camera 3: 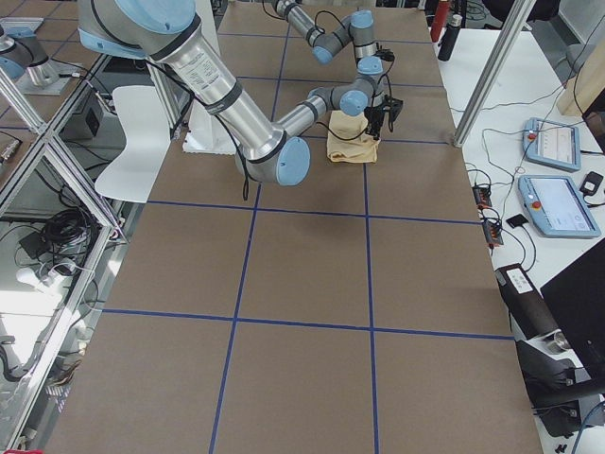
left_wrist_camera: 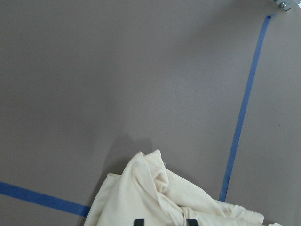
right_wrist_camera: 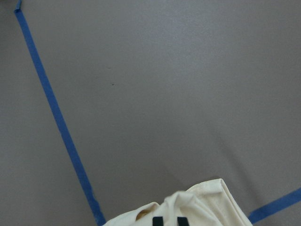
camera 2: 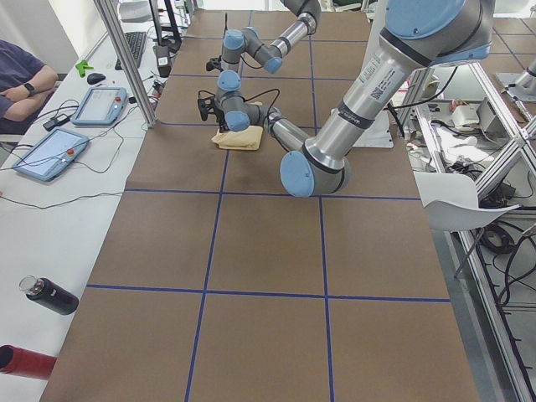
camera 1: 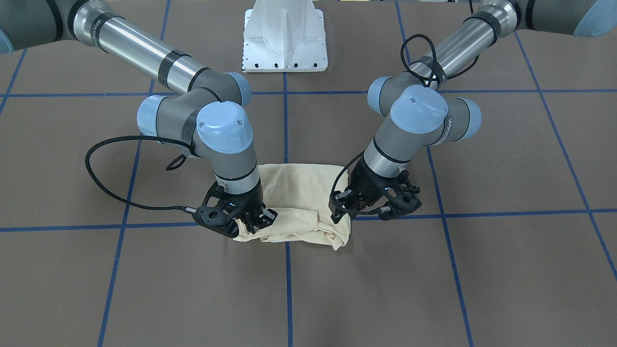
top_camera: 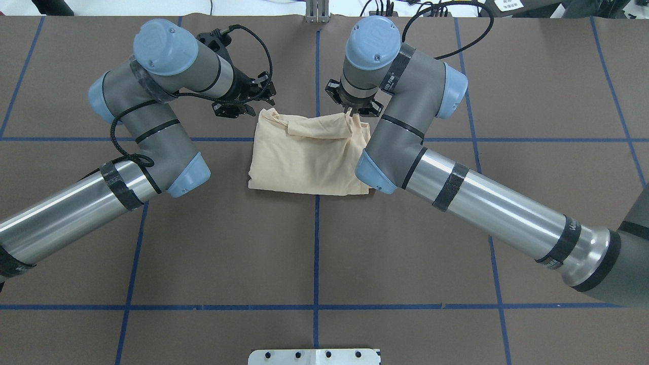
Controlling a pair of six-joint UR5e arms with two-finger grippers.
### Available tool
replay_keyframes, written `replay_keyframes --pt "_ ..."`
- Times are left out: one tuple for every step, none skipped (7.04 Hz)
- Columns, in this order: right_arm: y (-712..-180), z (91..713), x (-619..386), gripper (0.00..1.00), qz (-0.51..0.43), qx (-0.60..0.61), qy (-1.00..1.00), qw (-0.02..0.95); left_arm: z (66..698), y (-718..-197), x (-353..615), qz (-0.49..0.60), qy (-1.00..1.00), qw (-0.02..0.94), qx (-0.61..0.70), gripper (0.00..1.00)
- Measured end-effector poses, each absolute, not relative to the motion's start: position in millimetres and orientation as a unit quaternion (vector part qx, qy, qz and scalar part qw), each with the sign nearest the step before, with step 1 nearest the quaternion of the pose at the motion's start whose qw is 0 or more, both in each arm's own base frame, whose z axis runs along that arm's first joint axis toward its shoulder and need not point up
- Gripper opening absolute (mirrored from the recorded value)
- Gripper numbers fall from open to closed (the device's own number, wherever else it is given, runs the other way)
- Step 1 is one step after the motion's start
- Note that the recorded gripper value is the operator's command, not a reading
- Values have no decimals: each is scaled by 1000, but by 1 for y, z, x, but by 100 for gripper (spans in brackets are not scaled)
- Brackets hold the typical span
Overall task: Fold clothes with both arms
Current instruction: 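Release the fold and raise the left gripper while the right gripper presses the shirt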
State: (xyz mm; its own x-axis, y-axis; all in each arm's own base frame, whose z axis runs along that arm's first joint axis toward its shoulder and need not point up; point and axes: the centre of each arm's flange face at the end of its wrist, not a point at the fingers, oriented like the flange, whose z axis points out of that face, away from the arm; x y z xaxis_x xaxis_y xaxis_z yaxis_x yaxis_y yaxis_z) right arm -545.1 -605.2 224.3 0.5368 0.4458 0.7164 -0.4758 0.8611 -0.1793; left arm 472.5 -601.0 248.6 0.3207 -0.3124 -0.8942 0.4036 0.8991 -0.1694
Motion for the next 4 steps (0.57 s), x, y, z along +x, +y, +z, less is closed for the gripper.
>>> replay_keyframes --pt "-605 226 -546 100 254 21 -402 880 250 -611 461 -228 538 810 51 100" --pt "-604 222 -546 100 236 22 -406 883 253 -619 449 -230 533 812 56 100" --pt "-598 212 -546 100 217 20 -417 882 261 -624 435 -225 527 817 58 100" --pt "-585 198 -549 100 196 21 -430 881 275 -622 416 -214 522 823 60 100"
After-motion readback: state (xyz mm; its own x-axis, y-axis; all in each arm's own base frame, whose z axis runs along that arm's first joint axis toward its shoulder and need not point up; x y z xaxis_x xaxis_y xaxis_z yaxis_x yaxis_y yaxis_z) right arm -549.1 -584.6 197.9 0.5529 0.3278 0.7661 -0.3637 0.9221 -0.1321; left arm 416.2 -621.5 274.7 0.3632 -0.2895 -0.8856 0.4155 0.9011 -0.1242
